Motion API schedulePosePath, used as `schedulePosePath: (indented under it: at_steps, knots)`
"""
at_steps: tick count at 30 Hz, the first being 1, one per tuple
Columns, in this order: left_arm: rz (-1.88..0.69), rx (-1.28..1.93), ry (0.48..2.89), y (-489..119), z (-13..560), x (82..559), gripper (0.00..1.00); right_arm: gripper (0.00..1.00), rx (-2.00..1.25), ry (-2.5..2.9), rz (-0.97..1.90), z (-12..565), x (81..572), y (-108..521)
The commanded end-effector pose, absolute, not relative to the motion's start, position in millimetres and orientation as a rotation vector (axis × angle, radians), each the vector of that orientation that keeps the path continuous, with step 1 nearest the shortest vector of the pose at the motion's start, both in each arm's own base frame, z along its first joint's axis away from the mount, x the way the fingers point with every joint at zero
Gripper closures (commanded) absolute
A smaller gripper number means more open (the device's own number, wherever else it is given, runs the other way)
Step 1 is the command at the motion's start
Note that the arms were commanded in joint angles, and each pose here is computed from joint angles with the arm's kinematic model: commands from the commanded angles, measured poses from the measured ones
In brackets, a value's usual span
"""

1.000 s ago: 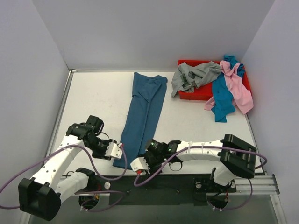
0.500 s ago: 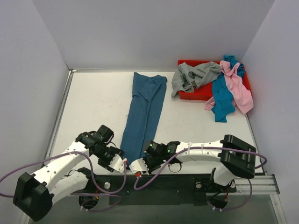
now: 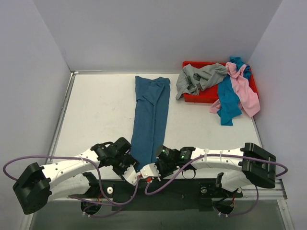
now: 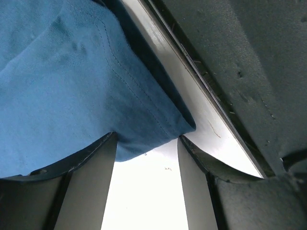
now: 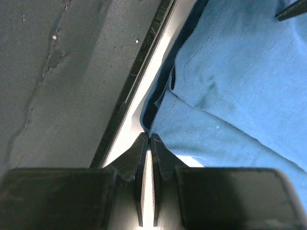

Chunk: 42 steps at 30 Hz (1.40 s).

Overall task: Fold and stack the t-shirts
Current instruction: Grab the bottom of the folded rectangular tshirt with both arms, then fold the folded rectangular tshirt in 1/3 of the way

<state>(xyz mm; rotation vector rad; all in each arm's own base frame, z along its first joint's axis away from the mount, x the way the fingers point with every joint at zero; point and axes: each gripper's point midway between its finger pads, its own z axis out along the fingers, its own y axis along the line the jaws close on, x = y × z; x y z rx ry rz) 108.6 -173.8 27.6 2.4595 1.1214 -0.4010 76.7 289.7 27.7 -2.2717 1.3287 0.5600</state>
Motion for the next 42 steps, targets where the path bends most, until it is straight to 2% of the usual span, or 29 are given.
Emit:
schedulePosePath:
  at_steps: [1,4,6,7,9,13,16,19,26,30,35,38,42]
  knots:
    - [-0.388,2.432,1.062,-187.1,23.4,113.0,0.37,1.00,-2.237,1.379,0.599,24.1,73.6,287.0]
    - [-0.368,2.420,1.049,-190.6,10.2,113.0,0.38,1.00,-2.230,1.390,0.600,22.8,74.1,286.4]
    - [-0.357,2.418,1.044,-191.3,9.7,114.0,0.49,1.00,-2.228,1.410,0.599,20.9,74.5,283.3]
    - [-0.354,2.423,1.057,-189.3,9.6,113.7,0.64,1.00,-2.224,1.416,0.602,21.0,74.1,282.2]
    - [-0.317,2.441,1.087,-182.4,12.6,116.4,0.79,1.00,-2.228,1.432,0.599,18.3,73.4,276.9]
    - [-0.324,2.579,1.048,-160.1,16.8,103.6,0.99,1.00,-2.237,1.446,0.591,14.8,73.5,269.7]
    - [-0.444,2.543,1.109,-165.0,18.5,88.8,1.00,1.00,-2.223,1.452,0.612,18.4,74.0,273.0]
    - [-0.436,2.358,1.224,-192.6,39.9,106.2,1.00,1.00,-2.138,1.514,0.644,31.4,78.6,278.9]
    - [-0.511,1.947,1.564,-215.6,110.7,148.7,1.00,1.00,-1.636,1.742,0.792,98.7,129.9,285.6]
    - [-0.529,1.694,1.720,-226.7,140.6,186.1,1.00,1.00,-1.444,1.833,0.843,123.9,165.6,288.6]
    - [-0.440,1.397,1.917,-223.1,137.7,250.5,1.00,1.00,-1.190,1.982,0.781,133.3,235.3,278.1]
    - [-0.373,1.218,1.957,-217.6,147.6,301.4,1.00,1.00,-1.098,2.041,0.725,132.0,270.6,275.0]
    - [-0.387,1.130,1.971,-220.3,151.7,339.7,1.00,1.00,-0.991,2.089,0.654,129.4,310.1,263.5]
